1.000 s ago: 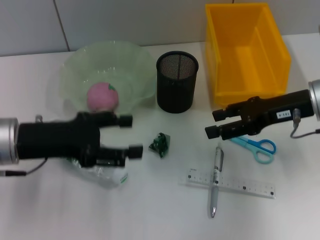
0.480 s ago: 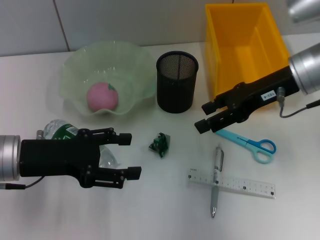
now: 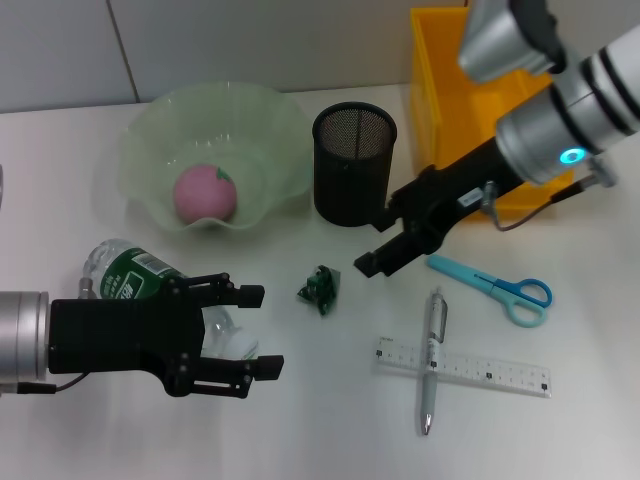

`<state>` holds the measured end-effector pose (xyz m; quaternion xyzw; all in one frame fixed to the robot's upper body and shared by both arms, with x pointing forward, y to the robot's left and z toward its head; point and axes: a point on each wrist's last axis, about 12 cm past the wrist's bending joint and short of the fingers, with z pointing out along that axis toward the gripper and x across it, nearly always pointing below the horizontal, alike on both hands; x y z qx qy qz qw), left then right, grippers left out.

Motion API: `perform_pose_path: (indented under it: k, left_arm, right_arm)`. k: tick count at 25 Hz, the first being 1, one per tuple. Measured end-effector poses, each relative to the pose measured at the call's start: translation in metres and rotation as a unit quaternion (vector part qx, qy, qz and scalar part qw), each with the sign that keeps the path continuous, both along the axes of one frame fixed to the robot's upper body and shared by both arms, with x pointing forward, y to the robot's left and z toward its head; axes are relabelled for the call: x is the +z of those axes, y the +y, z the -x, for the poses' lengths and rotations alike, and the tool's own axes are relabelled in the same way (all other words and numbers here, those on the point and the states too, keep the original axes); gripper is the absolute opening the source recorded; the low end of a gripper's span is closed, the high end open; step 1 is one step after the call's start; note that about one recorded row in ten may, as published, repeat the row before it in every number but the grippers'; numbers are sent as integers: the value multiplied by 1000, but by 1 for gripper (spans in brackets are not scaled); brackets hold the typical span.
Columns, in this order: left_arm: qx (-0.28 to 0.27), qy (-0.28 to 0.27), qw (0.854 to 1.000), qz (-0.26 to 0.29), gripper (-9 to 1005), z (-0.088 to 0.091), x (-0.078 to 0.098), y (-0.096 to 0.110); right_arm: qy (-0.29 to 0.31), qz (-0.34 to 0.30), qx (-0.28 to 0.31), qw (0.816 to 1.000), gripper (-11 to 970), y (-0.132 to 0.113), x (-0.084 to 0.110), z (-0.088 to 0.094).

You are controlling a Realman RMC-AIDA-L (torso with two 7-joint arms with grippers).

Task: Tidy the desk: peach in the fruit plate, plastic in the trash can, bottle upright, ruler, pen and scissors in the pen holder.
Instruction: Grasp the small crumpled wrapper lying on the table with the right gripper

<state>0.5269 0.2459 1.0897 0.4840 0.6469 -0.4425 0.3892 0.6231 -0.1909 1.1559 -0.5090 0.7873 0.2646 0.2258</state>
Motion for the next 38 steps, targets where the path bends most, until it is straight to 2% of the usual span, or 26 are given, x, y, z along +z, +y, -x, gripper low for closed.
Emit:
perform_pose_path:
  k: [4, 8, 15, 38]
  left_arm:
    - [4, 1, 1000, -10, 864, 0, -3, 0]
    - [6, 5, 1000, -9, 865, 1, -4, 1]
    - [7, 10, 1000, -5, 864, 4, -4, 3]
    - [-1, 11, 1000, -3, 864, 5, -3, 3]
  right_arm:
    - [-11, 11, 14, 1000, 750, 13, -6, 0]
    - [-31, 22, 28, 999, 750, 31, -20, 2]
    - [-54, 39, 26, 997, 749, 42, -36, 0]
    - [-72, 38, 40, 996, 748, 56, -59, 6]
